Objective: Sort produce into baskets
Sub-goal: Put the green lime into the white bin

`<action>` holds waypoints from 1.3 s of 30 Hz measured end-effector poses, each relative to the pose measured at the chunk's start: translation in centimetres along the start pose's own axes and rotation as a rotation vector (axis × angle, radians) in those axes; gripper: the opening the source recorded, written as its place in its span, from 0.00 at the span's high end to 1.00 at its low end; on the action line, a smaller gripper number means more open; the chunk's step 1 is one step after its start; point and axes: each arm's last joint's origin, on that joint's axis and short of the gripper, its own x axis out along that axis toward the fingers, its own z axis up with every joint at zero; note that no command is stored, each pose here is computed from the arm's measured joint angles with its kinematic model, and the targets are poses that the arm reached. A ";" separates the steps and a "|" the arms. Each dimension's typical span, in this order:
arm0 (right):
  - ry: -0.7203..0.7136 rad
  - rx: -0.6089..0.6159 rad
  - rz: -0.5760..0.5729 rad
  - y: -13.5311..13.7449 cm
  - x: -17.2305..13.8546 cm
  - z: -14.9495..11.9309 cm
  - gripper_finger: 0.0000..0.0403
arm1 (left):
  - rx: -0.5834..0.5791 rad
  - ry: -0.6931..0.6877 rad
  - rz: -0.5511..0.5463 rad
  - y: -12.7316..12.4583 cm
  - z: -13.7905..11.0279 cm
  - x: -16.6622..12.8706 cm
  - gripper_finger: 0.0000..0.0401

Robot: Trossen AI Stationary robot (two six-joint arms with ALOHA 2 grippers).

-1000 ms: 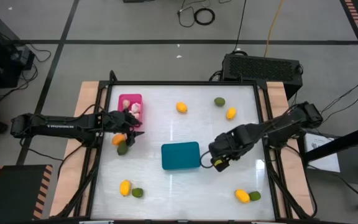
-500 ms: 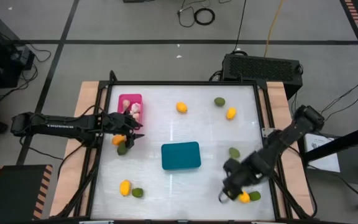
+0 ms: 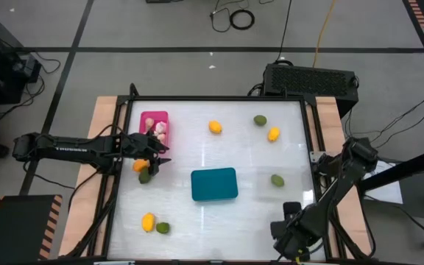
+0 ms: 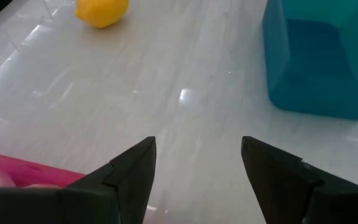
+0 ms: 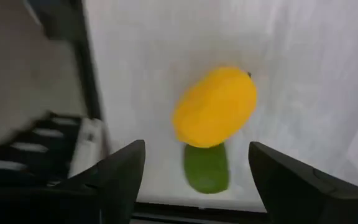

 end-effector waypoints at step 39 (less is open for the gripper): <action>0.190 0.062 -0.089 -0.3 6.6 -1.7 0.31 | -0.025 -0.017 -0.016 -0.1 0.2 0.0 0.39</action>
